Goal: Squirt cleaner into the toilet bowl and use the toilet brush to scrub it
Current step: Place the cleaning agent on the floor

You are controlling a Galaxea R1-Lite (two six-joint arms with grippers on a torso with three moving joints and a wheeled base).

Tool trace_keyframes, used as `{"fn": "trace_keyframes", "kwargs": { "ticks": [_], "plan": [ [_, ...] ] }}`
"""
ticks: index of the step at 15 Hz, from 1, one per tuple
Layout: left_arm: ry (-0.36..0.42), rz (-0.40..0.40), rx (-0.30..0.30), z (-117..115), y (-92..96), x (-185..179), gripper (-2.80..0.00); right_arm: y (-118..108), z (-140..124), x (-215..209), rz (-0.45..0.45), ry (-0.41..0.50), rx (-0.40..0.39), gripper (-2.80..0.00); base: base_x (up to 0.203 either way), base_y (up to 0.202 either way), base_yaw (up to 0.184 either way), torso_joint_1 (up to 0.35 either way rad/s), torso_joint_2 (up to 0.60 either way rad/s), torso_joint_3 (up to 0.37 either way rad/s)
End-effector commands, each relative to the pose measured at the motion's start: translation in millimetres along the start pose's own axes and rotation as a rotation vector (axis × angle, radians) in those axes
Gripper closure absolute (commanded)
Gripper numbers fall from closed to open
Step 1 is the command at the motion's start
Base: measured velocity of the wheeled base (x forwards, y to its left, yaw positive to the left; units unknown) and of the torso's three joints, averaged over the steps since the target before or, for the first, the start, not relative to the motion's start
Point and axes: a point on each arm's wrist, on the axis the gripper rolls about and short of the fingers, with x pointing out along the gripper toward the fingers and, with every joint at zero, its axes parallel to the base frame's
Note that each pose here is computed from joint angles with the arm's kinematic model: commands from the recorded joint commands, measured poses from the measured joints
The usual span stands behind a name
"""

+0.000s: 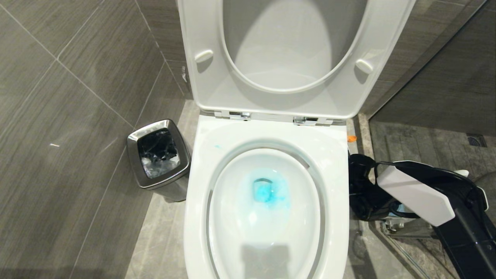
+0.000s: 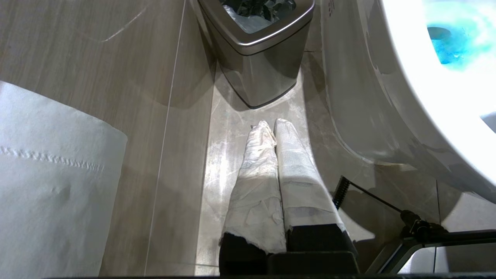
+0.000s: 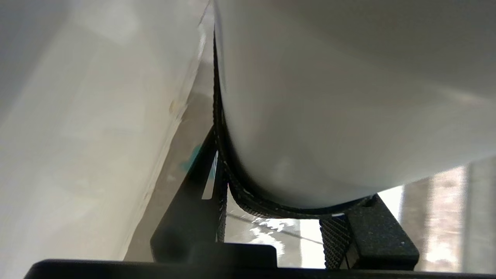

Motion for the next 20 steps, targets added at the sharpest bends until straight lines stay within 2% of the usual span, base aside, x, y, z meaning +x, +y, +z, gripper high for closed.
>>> {"fn": "trace_keyframes", "kwargs": {
  "ticks": [1,7,20],
  "plan": [
    [0.000,0.000,0.001,0.0,0.0,0.0,0.00,3.8,-20.1,5.9,0.000,0.009,-0.002,0.00,0.000,0.000,0.000,0.000,0.00,0.000],
    [0.000,-0.001,0.001,0.0,0.0,0.0,0.00,7.5,-38.7,8.5,0.002,0.031,-0.009,0.00,0.000,0.000,0.000,0.000,0.00,0.000],
    [0.000,-0.002,0.001,-0.1,0.0,0.0,0.00,8.0,-47.3,13.3,0.000,0.052,-0.014,0.00,0.000,0.000,0.000,0.000,0.00,0.000]
  ]
}}
